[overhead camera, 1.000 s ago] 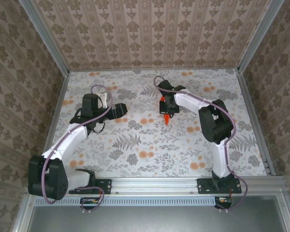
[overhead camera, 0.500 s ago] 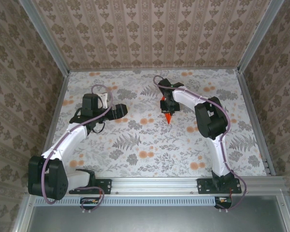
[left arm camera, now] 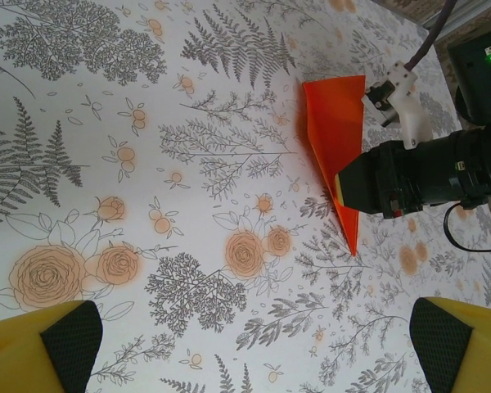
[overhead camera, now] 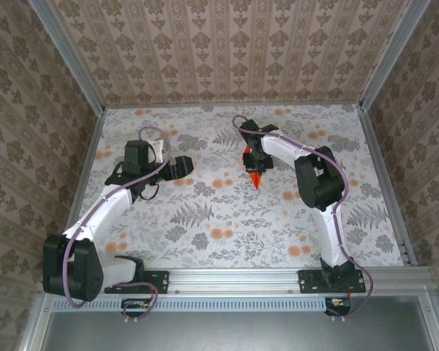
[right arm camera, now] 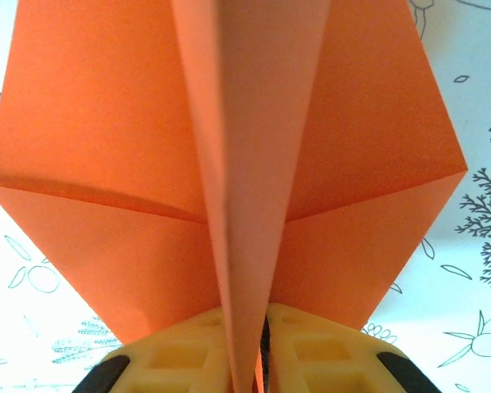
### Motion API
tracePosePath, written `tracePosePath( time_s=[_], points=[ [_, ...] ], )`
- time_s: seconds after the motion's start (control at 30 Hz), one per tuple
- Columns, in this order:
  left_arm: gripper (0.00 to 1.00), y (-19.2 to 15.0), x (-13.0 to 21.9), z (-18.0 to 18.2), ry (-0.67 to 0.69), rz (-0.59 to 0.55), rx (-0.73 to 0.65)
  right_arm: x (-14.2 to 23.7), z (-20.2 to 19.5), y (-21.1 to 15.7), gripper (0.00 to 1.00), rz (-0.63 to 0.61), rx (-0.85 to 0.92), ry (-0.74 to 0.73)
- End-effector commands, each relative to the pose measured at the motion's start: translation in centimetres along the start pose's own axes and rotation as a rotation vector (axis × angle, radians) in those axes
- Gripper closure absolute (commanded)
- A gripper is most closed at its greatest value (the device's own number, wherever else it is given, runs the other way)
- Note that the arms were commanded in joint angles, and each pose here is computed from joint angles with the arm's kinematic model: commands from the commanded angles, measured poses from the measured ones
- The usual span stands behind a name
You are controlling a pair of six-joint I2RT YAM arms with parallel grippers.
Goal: Fold a paper plane with a square sheet of paper (fold left side to right side)
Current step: Place the paper plane at the center of the table, then reset both arms
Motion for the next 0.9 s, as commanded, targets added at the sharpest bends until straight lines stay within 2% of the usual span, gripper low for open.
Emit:
tracePosePath(
  time_s=[0.0, 0.43, 0.63, 0.73, 0.87],
  points=[
    [0.00, 1.0, 0.5, -1.0, -0.025, -0.010, -0.026, 1.4, -0.3, -0.2, 0.83, 0.009, 0.022, -0.017],
    [0.00, 2.0, 0.6, -1.7, -0.032, -0.025, -0.033, 5.2, -0.4, -1.0, 0.75, -0.024, 0.037, -0.040],
    [0.00, 2.6, 0.9, -1.5, -0.011, -0.061, -0.017, 8.5, -1.4, -2.0, 0.69, -0.060, 0.039, -0.086],
    [0.00, 3.4, 1.6, -1.0, 0.020, -0.120, -0.006, 11.3, -2.5, -2.7, 0.62, -0.140, 0.040, -0.127],
    [0.00, 4.8, 3.2, 0.2, 0.096, -0.259, -0.001, 15.4, -4.3, -4.0, 0.48, -0.300, 0.039, -0.165]
  ],
)
Point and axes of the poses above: each hand's point on the last joint's axis, 136 mm out from that joint toward the fingers, its own x axis back along the fingers, its own z axis along the line the jaws close on, y = z × x, the point moved 4 cm from there along x, back along the fingers, and after that the axes turned 14 degrees about x, right-handed, at the moved point
